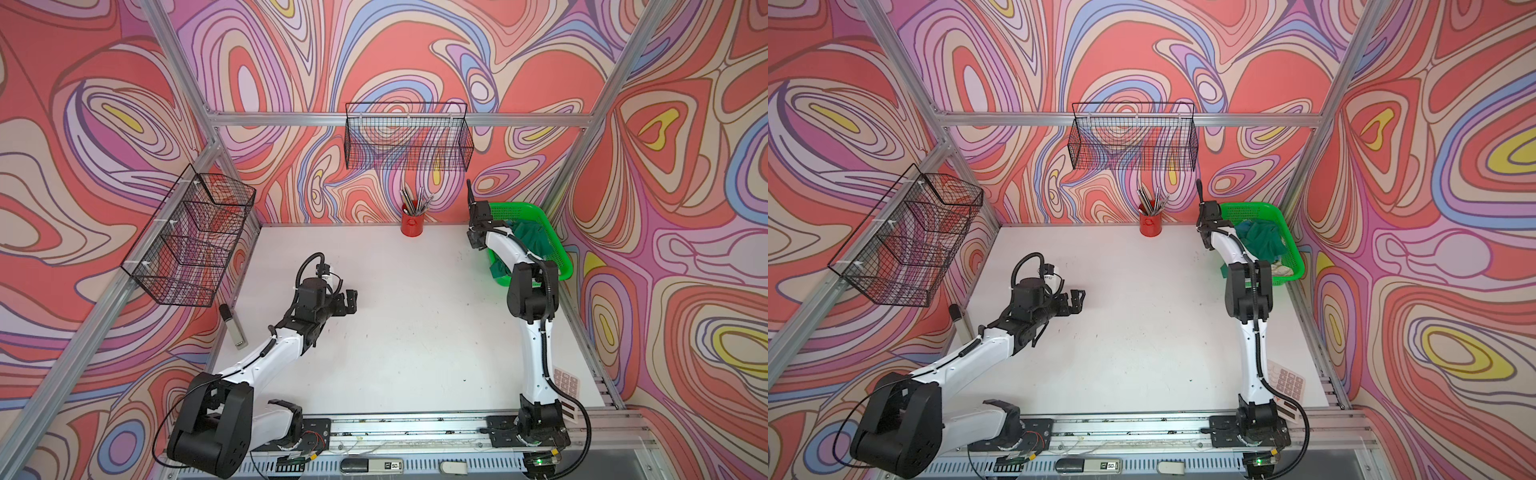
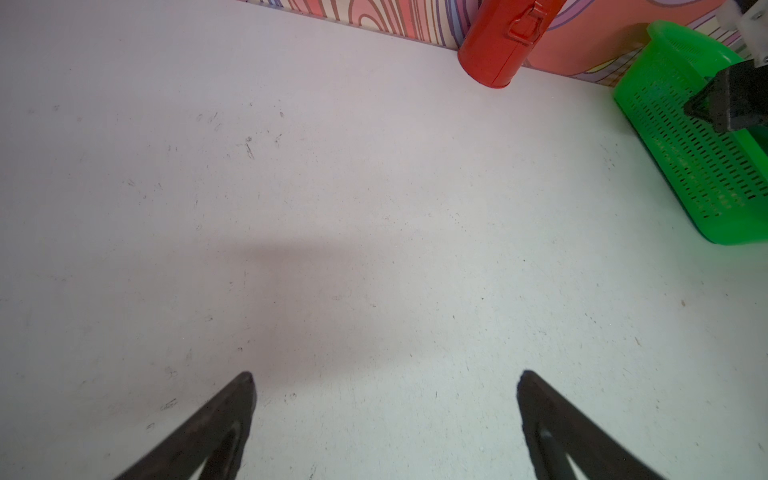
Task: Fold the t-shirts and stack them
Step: 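Lower the right gripper into the basket and pinch the green t-shirt, then lift the green t-shirt out with the right gripper and drop it on the table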
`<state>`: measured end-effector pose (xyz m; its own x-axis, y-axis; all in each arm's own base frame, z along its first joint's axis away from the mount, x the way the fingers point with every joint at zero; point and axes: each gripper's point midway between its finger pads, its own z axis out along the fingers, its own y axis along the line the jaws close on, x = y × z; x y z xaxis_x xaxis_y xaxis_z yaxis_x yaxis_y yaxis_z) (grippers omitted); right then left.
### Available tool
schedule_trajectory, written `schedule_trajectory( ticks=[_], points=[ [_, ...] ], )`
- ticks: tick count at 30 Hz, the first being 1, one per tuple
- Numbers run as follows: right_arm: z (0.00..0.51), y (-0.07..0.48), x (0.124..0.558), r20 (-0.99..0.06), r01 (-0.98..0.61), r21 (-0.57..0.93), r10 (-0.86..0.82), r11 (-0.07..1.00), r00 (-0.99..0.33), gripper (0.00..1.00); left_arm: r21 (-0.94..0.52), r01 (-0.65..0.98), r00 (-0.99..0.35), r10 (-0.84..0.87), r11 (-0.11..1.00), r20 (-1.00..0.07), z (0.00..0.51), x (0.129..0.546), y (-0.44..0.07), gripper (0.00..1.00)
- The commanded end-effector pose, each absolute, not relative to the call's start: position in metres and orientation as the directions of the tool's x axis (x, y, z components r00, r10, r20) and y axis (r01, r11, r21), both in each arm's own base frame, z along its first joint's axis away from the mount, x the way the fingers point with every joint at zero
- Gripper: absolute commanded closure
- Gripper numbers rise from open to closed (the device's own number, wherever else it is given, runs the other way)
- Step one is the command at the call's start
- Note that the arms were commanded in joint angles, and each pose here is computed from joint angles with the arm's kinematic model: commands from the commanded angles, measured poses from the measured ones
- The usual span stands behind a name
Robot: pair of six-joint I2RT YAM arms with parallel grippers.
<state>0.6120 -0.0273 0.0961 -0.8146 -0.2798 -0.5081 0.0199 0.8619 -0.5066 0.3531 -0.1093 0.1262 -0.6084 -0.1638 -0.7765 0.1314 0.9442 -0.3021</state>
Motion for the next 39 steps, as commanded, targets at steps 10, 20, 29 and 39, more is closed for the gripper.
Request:
schedule_trajectory(
  ticks=[10,20,29,39],
  points=[
    [0.093,-0.054,0.609,-0.478,0.044,-0.54,-0.264,0.841,-0.838,0.86,-0.292,0.132,-0.625,-0.149,0.947,-0.766,0.122,0.348,-0.11,0.0],
    [0.203,-0.075,0.585,-0.68,0.284,-0.377,-0.056,0.881,-0.731,0.02,-0.288,0.132,-0.629,-0.145,0.949,-0.764,0.12,0.347,-0.109,0.0],
    [0.176,-0.133,0.565,-0.697,0.461,-0.172,0.223,0.871,-0.682,0.02,-0.291,0.138,-0.631,-0.143,0.947,-0.763,0.119,0.348,-0.111,0.0],
    [0.103,-0.132,0.574,-0.591,0.438,0.083,0.398,0.895,-0.702,0.15,-0.29,0.123,-0.622,-0.154,0.949,-0.767,0.118,0.347,-0.109,0.0]
  ],
)
